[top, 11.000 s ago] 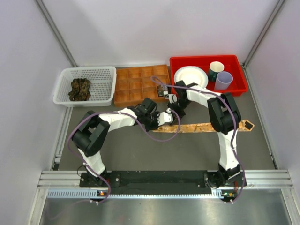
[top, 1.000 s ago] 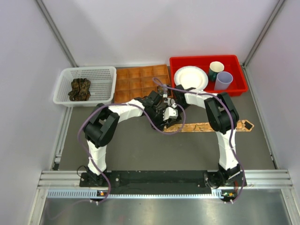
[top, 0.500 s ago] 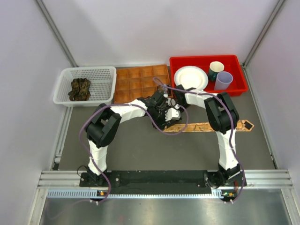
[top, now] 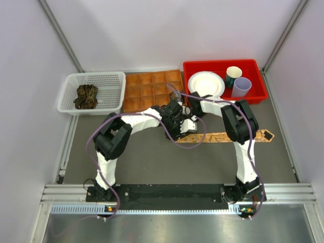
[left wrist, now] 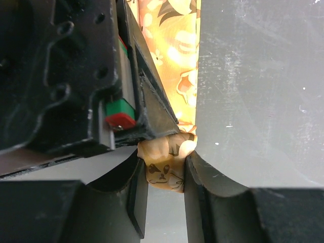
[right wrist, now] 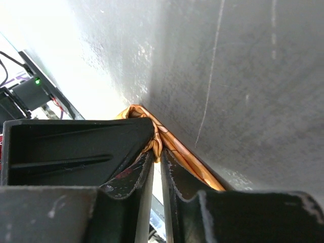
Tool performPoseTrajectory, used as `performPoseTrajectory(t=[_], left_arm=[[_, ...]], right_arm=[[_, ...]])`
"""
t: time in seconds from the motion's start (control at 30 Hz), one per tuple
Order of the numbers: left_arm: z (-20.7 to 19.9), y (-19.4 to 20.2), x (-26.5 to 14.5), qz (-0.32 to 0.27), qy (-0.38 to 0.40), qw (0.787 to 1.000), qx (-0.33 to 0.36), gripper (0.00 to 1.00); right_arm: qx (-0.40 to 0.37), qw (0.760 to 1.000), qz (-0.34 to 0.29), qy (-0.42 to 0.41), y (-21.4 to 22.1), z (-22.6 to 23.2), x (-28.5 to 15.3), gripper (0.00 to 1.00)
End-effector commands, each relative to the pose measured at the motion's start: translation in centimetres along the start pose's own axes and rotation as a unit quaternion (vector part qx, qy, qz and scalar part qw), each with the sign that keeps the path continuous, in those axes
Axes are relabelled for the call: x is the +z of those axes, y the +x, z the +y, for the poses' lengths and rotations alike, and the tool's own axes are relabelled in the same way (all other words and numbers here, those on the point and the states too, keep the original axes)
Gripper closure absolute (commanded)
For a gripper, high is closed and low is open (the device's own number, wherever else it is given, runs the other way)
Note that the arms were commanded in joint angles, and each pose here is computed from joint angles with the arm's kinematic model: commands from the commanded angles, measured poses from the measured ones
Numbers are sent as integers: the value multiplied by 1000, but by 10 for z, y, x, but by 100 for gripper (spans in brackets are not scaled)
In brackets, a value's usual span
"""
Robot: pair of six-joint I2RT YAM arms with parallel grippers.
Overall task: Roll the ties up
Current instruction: Roll the tie at the center of the board.
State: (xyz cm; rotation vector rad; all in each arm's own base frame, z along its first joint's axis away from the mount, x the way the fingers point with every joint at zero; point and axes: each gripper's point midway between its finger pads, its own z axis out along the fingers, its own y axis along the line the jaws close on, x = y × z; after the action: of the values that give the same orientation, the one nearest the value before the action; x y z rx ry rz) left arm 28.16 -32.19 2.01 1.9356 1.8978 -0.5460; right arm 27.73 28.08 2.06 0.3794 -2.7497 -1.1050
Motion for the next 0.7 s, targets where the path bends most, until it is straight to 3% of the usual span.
performPoseTrajectory(t=[0.0, 0.3, 0.5, 0.67], left_arm=[[-41, 69, 25, 120, 63, 990, -26, 77], [-42, 77, 26, 137, 61, 988, -28, 78], [-43, 78, 27, 141, 61, 988, -24, 78], [-42, 78, 28, 141, 60, 988, -22, 78]], right_arm=[[-22, 999, -36, 1, -19, 9, -10, 83], [-26, 999, -37, -27, -11, 24, -41, 82], [-39, 994, -39, -91, -3, 44, -47, 80], [-52, 992, -55, -105, -6, 52, -52, 72]])
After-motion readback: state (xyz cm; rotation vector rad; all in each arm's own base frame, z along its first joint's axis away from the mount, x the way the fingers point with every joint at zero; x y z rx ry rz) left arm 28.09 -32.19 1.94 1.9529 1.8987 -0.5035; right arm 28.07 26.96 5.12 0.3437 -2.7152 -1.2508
